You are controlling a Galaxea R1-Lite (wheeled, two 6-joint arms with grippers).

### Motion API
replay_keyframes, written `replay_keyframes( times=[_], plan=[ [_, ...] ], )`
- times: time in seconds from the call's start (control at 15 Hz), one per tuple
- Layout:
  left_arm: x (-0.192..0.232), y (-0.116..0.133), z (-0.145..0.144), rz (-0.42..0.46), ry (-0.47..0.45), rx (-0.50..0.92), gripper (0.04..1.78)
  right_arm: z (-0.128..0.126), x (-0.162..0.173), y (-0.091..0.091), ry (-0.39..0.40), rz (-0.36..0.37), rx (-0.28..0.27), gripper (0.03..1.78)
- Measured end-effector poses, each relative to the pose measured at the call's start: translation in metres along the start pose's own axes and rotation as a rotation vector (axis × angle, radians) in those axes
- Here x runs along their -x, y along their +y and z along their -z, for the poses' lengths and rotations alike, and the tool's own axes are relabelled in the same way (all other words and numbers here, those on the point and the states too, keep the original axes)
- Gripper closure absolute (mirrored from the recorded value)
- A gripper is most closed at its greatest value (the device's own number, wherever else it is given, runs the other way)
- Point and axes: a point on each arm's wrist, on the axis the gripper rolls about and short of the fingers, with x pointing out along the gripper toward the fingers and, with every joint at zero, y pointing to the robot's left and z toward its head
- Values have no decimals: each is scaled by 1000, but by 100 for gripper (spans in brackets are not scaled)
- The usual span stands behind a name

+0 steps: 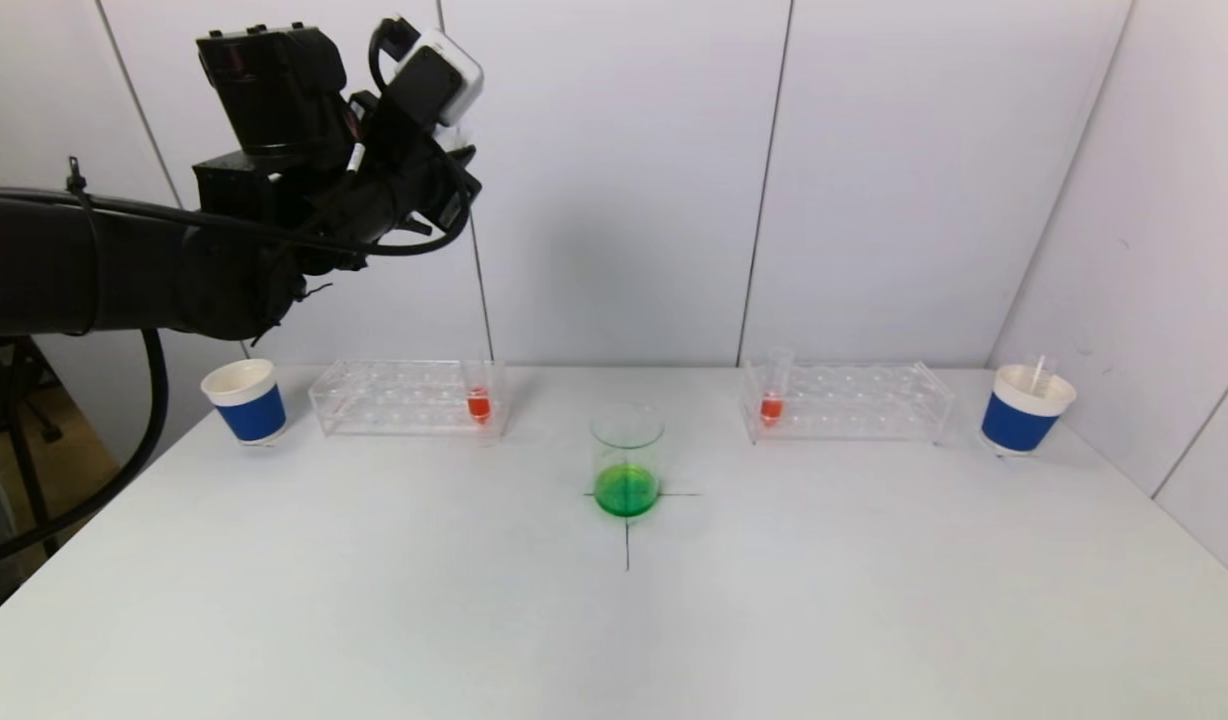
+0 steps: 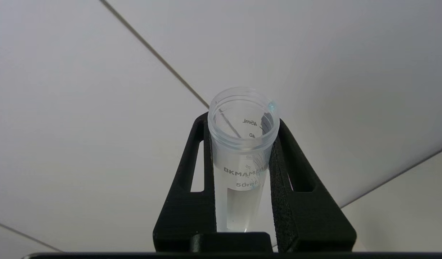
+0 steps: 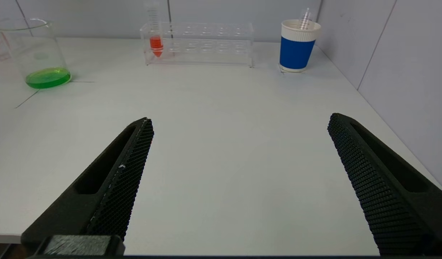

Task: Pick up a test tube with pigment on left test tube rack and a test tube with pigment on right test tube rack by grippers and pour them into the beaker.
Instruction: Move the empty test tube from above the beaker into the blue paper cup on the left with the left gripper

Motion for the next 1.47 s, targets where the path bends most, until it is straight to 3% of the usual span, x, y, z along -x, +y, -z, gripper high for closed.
replay_keyframes(
  times=[0.27, 0.6, 0.93, 1.47],
  plan=[
    [1, 30, 6, -86, 47, 80, 138, 0, 0, 0, 0, 0, 0, 5],
    [7, 66, 29, -221, 184, 197, 138, 0, 0, 0, 0, 0, 0, 5],
    [15, 98, 61, -321, 314, 264, 138, 0, 0, 0, 0, 0, 0, 5],
    [29, 147, 122, -469, 431, 343, 138, 0, 0, 0, 0, 0, 0, 5]
  ],
)
